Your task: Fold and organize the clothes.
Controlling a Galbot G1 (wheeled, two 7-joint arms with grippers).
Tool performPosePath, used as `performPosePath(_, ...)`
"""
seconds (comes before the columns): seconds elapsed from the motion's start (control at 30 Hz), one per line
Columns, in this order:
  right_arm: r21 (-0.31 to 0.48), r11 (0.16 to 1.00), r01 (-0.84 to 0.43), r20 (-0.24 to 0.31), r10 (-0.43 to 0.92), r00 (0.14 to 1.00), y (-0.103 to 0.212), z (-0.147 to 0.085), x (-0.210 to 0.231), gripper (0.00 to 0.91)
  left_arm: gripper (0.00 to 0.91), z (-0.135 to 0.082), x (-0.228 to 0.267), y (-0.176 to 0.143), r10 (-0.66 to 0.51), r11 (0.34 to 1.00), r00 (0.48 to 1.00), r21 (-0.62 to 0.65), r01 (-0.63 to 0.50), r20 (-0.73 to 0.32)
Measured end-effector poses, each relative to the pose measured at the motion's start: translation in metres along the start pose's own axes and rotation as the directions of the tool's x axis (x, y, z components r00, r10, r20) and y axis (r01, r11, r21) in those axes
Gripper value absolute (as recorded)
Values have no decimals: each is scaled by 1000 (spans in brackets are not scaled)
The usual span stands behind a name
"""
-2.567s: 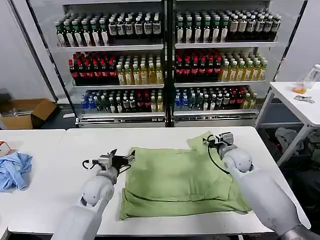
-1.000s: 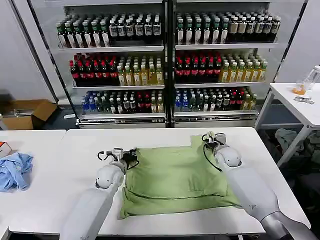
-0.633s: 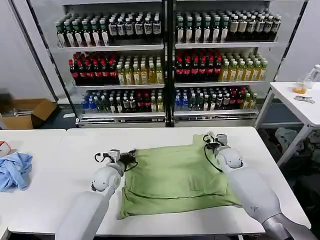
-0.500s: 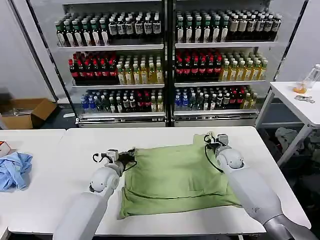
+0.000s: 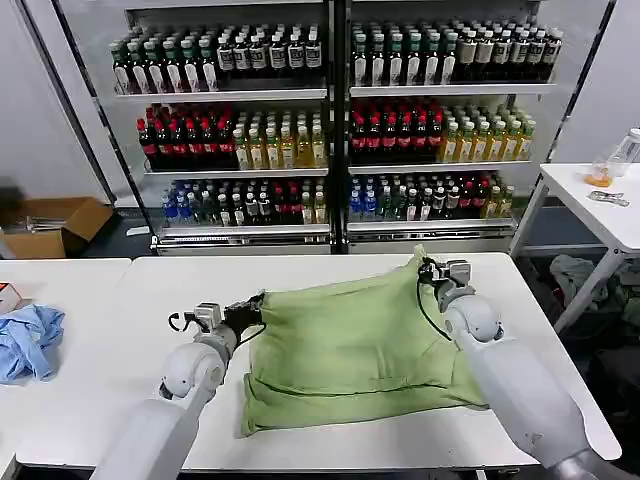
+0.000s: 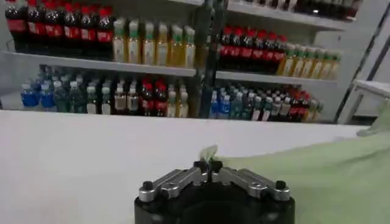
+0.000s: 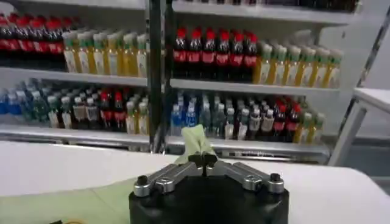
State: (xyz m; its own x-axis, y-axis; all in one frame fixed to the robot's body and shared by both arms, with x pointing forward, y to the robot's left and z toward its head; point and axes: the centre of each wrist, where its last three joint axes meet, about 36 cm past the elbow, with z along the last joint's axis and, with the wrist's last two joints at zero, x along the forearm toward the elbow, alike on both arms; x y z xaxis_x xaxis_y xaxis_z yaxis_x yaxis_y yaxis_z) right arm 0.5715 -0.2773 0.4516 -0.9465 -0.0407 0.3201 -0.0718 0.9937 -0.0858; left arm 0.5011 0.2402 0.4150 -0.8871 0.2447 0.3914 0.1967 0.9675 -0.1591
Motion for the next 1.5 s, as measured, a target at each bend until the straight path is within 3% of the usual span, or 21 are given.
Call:
performPosePath(0.33, 36, 999, 9, 18, -10, 1000, -5, 15, 63, 0, 30, 4, 47, -6, 28, 999, 999, -17, -28, 26)
performPosePath(0.8, 58, 998, -16, -50, 19, 999, -8, 44, 142, 0, 30, 40, 98, -30, 76, 996, 997, -39, -77, -31)
performPosePath(1.17, 68, 997, -42, -133, 51, 990, -1, 65, 163, 0, 50, 60, 109, -37, 56, 996, 996, -72, -61, -69)
performPosePath(1.2, 68, 997, -41, -138, 50, 989, 0, 66, 163, 625, 131, 61, 108, -37, 54, 995, 996, -76, -59, -69)
performPosePath(1.23, 68, 997, -39, -143, 48, 989, 2, 68, 164, 907, 232, 62, 108, -37, 50, 995, 996, -79, -55, -70)
performPosePath(1.27, 68, 997, -37, -147, 47, 988, 3, 69, 164, 907, 655, 63, 108, -38, 46, 995, 996, -82, -52, -72)
performPosePath(1.3, 68, 997, -34, -149, 44, 988, 4, 70, 165, 907, 867, 65, 108, -39, 45, 995, 996, -85, -51, -73)
performPosePath(1.33, 68, 997, -31, -150, 41, 988, 5, 70, 166, 907, 907, 66, 108, -40, 42, 995, 996, -86, -49, -75)
performPosePath(1.5, 73, 997, -17, -148, 28, 989, 8, 72, 172, 907, 907, 70, 112, -46, 34, 995, 997, -94, -40, -69)
